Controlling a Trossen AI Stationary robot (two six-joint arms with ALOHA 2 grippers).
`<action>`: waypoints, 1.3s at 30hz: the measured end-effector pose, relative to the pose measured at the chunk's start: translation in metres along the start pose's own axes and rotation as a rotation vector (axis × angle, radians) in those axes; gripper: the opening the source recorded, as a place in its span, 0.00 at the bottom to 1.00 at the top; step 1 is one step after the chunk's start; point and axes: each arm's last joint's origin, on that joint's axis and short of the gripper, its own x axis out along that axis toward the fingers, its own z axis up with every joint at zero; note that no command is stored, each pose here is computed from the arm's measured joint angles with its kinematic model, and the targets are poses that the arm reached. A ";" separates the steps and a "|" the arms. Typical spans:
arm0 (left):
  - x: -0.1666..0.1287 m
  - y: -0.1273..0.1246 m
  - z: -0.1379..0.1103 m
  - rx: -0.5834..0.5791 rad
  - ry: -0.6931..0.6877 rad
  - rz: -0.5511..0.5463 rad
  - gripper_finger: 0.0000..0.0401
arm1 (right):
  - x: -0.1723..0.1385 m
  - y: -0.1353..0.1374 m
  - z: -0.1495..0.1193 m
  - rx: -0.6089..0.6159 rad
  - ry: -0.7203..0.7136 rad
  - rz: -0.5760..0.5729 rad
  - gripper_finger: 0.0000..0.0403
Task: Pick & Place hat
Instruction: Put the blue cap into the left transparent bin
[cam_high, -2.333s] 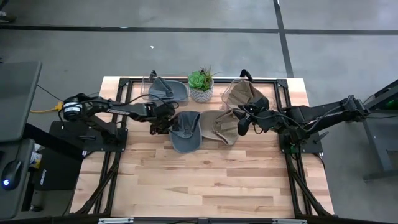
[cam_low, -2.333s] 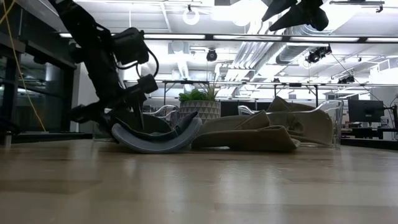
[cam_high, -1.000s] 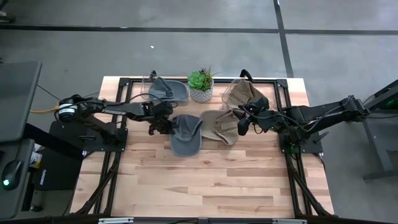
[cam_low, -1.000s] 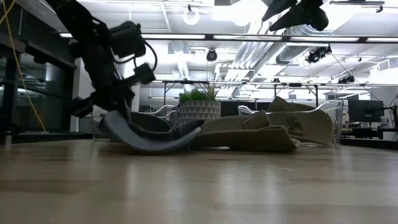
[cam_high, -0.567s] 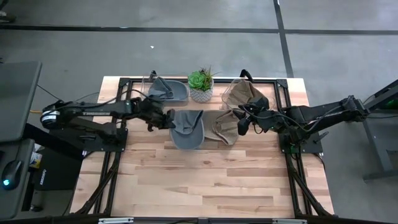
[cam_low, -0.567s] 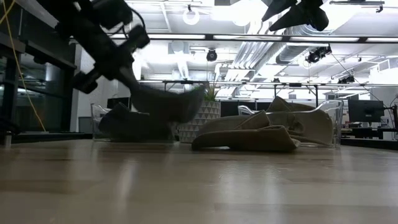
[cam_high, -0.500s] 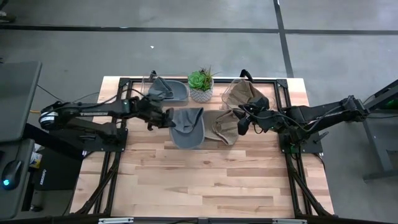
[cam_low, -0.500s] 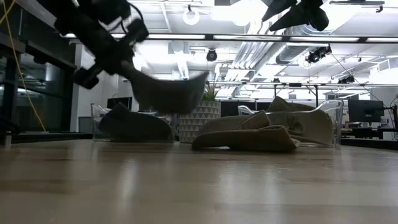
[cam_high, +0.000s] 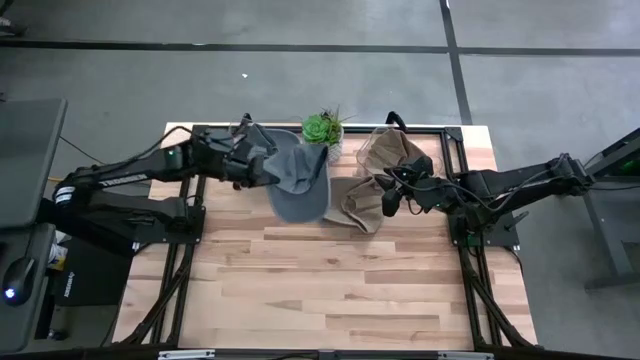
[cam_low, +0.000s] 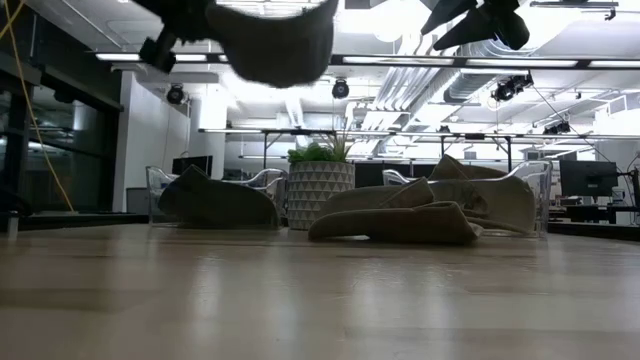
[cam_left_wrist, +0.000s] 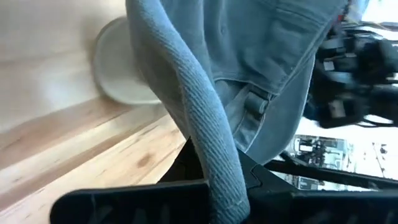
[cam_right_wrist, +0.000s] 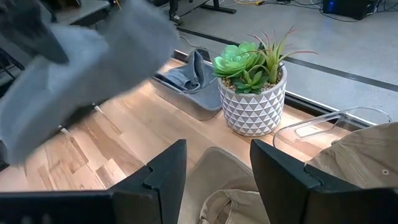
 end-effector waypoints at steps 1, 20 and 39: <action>-0.004 -0.006 0.001 0.015 -0.009 -0.012 0.00 | 0.000 0.000 0.000 0.000 0.000 0.000 0.43; -0.032 -0.031 0.003 0.067 -0.034 0.022 0.00 | 0.000 0.000 0.000 -0.003 -0.005 -0.006 0.43; -0.032 -0.031 0.004 0.062 -0.073 0.037 0.00 | 0.000 0.000 0.000 -0.002 -0.006 -0.007 0.43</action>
